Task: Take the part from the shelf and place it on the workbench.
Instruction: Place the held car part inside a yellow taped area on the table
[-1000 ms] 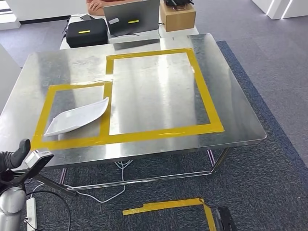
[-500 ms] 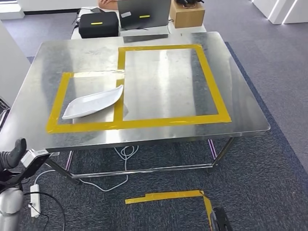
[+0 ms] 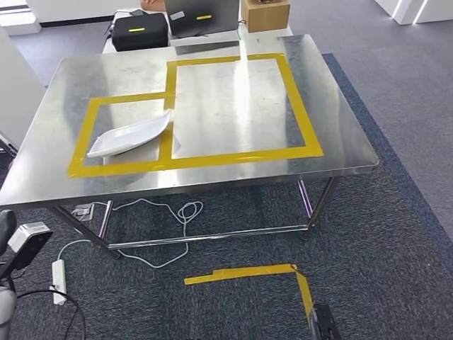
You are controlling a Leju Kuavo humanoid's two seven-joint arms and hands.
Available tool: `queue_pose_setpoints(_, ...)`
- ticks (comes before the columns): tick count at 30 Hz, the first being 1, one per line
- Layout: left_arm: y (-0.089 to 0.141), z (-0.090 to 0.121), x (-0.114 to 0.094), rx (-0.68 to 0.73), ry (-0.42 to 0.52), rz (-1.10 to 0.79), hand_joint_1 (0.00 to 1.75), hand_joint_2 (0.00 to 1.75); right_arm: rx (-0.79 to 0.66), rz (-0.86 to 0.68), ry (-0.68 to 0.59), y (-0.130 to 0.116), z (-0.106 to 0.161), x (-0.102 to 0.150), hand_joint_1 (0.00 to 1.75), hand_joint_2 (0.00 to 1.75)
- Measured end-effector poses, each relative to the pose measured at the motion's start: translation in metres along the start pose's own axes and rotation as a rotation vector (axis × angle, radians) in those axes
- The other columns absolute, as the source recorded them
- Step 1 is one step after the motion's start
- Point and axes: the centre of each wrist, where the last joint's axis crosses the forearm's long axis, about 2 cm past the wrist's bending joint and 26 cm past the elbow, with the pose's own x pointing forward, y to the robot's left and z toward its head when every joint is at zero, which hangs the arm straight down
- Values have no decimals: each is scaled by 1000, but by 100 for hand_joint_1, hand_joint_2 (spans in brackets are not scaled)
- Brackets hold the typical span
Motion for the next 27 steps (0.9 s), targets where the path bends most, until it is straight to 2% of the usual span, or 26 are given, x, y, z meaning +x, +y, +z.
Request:
queue_pose_setpoints(6, 8, -5, -12, 4, -11, -25, 0, 0, 10, -8, -5, 9, -2, 6, 0, 0)
queue_pose_setpoints(10, 11, -3, -15, -2, -12, -40, 0, 0, 9, -13, 6, 11, 0, 1, 0, 0)
queue_pose_setpoints(27, 13, -3, -18, -17, -5, -58, 0, 0, 3, -35, 10, 11, 1, 0, 0, 0)
